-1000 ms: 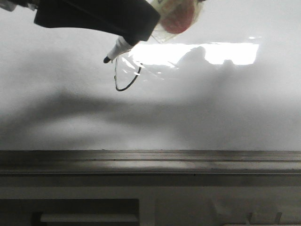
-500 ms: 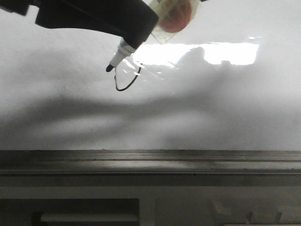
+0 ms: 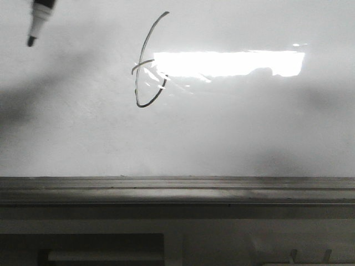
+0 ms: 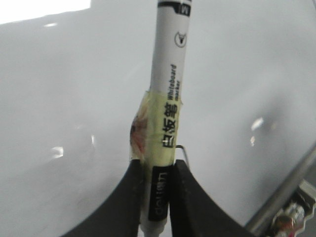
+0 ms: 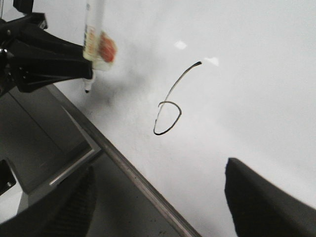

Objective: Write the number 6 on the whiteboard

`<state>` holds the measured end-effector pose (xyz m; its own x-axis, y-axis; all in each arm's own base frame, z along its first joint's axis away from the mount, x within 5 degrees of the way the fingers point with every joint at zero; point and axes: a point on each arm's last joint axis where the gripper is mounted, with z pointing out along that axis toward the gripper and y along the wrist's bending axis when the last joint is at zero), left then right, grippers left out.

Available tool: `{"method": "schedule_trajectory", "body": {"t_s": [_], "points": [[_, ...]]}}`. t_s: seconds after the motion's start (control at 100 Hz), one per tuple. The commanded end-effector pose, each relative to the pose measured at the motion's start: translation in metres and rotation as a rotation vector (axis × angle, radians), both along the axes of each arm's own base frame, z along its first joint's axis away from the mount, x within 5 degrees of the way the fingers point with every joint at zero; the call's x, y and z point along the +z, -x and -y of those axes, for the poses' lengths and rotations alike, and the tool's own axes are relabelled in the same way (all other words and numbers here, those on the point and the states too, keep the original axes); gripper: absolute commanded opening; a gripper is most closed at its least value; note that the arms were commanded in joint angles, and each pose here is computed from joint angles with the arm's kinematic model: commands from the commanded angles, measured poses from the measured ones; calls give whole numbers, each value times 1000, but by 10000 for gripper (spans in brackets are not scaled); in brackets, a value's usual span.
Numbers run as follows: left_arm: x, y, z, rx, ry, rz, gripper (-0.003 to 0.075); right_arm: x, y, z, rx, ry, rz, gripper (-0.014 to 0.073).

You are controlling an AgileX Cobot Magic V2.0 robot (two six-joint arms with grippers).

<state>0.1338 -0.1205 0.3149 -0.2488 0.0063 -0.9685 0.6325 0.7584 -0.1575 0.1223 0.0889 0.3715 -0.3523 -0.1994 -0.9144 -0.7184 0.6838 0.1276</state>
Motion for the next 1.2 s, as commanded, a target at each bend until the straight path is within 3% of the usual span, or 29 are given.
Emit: {"method": "schedule_trajectory", "body": {"t_s": [0.0,0.15,0.44,0.7,1.02,1.09,1.19], "points": [[3,5,-20,152,142,-66,-20,11,6,8,-62,-59,91,489],[-9,6,-29,246,175,-136,-20,9,9,9,-78,-93,96,489],[-24,-16,-9,250,78,-211,-20,9,9,8,-73,-121,79,489],[-25,-35,7,253,8,-211,-20,8,10,7,-60,-115,67,489],[-25,-36,5,279,-2,-202,-14,8,10,7,-57,-111,65,489],[-25,-36,5,272,-8,-198,28,7,10,7,-57,-111,63,489],[-24,-36,5,272,-6,-196,169,7,10,7,-57,-111,63,489]]}}
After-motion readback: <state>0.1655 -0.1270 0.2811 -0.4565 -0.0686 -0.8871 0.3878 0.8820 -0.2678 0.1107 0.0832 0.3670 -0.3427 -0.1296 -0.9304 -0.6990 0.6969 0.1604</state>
